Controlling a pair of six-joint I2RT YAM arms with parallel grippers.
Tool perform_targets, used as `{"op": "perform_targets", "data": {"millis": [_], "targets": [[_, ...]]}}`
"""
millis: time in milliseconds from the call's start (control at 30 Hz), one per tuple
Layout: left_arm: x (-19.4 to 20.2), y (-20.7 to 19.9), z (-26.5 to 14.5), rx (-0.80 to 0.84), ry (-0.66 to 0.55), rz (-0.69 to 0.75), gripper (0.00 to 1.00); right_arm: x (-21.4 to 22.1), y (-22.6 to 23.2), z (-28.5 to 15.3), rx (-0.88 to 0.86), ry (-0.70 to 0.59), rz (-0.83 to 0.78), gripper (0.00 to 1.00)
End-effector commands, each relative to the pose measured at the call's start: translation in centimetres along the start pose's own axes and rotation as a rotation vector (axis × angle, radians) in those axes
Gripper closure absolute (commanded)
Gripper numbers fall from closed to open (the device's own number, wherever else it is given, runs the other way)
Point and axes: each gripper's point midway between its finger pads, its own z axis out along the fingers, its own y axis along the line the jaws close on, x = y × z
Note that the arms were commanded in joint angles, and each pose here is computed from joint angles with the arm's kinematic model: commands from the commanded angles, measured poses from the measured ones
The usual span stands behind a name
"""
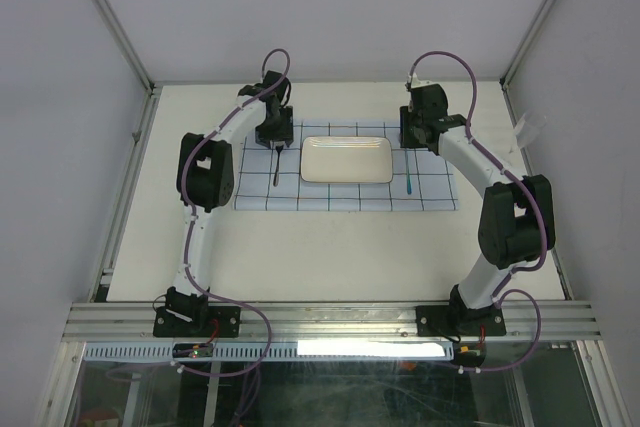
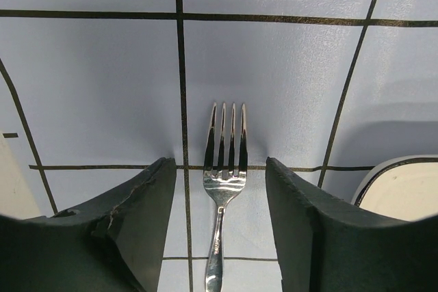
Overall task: Set the dinner table for one person
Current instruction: Place the fork on the napkin.
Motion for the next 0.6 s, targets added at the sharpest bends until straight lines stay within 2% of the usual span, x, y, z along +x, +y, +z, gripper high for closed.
{"op": "perform_targets", "data": {"millis": [0,133,367,567], "targets": [[-3.6,-0.3,-3.6,0.015,-0.127,-0.015,0.43,-1.0,-0.3,-0.2,0.005,-0.029,-0.005,0.63],[-5.3,-0.9,-7.1,0.047,-0.203,-0.025,0.42,-1.3,-0.4,-0.4,0.013,-0.037,-0.002,0.63],[-9.6,-1.7,-17.6,0.129,-0.434,-0.036,0.39,-3.6,-0.5,-1.9,0.018,-0.096,0.005,0.63],[-9.6,-3.1,-24.1,0.273,-0.569,-0.034,0.39,-6.4,-1.3,-4.6,0.049,-0.173,0.01,0.62]]}}
